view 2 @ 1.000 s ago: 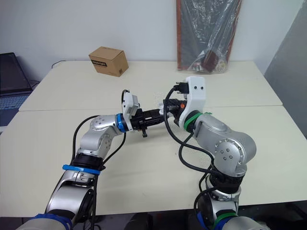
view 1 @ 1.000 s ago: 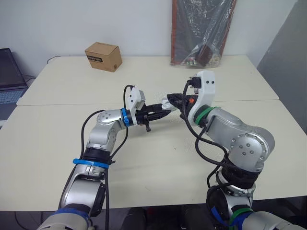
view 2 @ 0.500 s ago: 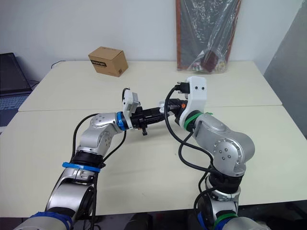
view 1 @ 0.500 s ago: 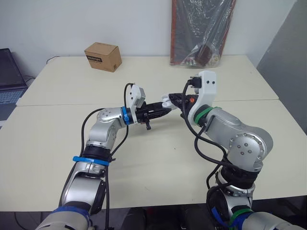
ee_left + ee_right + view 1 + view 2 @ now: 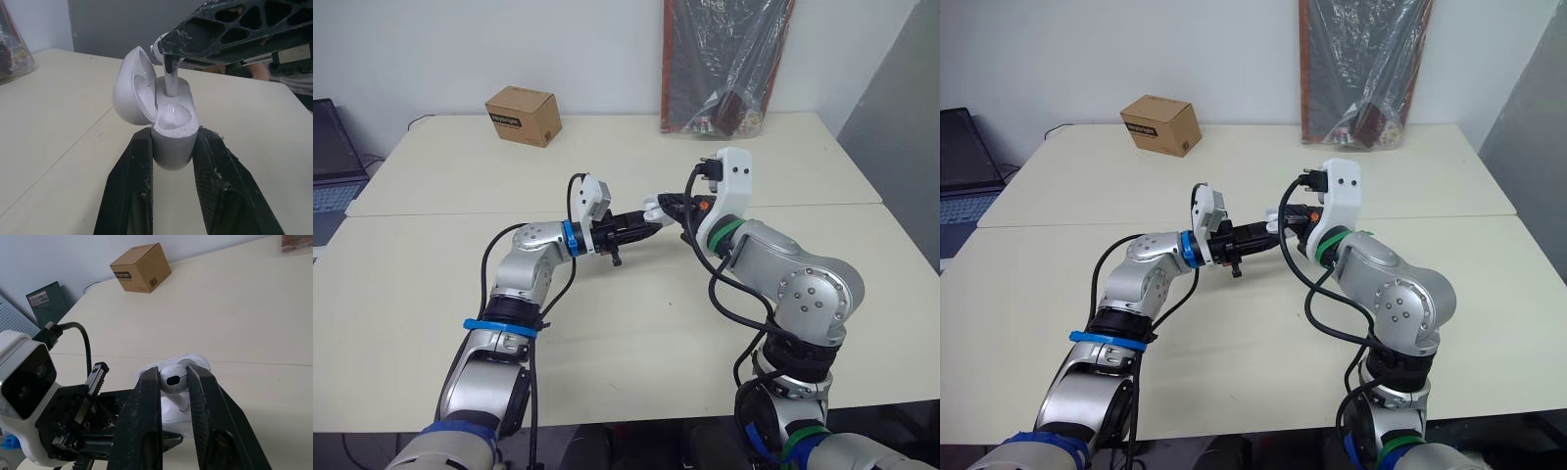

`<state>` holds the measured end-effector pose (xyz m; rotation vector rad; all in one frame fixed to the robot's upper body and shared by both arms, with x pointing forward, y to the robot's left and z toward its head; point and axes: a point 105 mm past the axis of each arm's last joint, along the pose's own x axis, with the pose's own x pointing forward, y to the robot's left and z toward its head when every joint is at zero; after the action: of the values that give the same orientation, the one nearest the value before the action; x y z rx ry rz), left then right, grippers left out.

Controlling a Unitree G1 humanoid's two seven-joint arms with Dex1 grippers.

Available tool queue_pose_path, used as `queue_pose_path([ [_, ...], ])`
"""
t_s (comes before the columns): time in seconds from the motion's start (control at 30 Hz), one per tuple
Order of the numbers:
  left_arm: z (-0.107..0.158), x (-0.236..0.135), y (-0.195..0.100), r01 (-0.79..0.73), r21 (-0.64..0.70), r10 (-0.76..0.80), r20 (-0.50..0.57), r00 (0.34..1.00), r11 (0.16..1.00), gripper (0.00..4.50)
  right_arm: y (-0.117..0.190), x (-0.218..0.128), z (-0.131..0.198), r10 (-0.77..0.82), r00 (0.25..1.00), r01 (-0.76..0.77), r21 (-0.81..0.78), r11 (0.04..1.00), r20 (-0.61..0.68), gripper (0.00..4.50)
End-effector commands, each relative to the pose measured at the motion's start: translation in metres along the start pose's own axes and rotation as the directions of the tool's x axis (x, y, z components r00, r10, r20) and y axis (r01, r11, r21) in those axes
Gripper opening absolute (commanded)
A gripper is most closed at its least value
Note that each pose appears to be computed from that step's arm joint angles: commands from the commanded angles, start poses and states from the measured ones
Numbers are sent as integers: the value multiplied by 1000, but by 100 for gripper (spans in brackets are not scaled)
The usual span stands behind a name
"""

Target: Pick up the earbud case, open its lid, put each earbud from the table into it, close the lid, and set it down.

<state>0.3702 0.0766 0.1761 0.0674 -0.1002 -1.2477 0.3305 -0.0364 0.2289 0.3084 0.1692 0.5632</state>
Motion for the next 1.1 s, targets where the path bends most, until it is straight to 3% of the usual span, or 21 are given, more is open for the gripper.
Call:
queue_pose_path([
  [0.03, 23, 9, 1, 7, 66, -10, 58, 998, 998, 78, 27, 2, 5, 106, 994, -107, 36, 994, 31, 38],
  [0.4, 27, 16, 0, 13, 67, -18, 77, 997, 998, 78, 28, 8, 6, 102, 994, -103, 48, 993, 40, 38],
  [0.77, 59, 22, 11, -75, 21, 69, 207, 976, 997, 78, 16, 11, 3, -18, 998, 14, 63, 998, 60, 38],
  [1.1, 70, 24, 12, -116, 38, 104, 243, 965, 993, 78, 13, 9, -2, -77, 996, 76, 25, 997, 36, 38],
])
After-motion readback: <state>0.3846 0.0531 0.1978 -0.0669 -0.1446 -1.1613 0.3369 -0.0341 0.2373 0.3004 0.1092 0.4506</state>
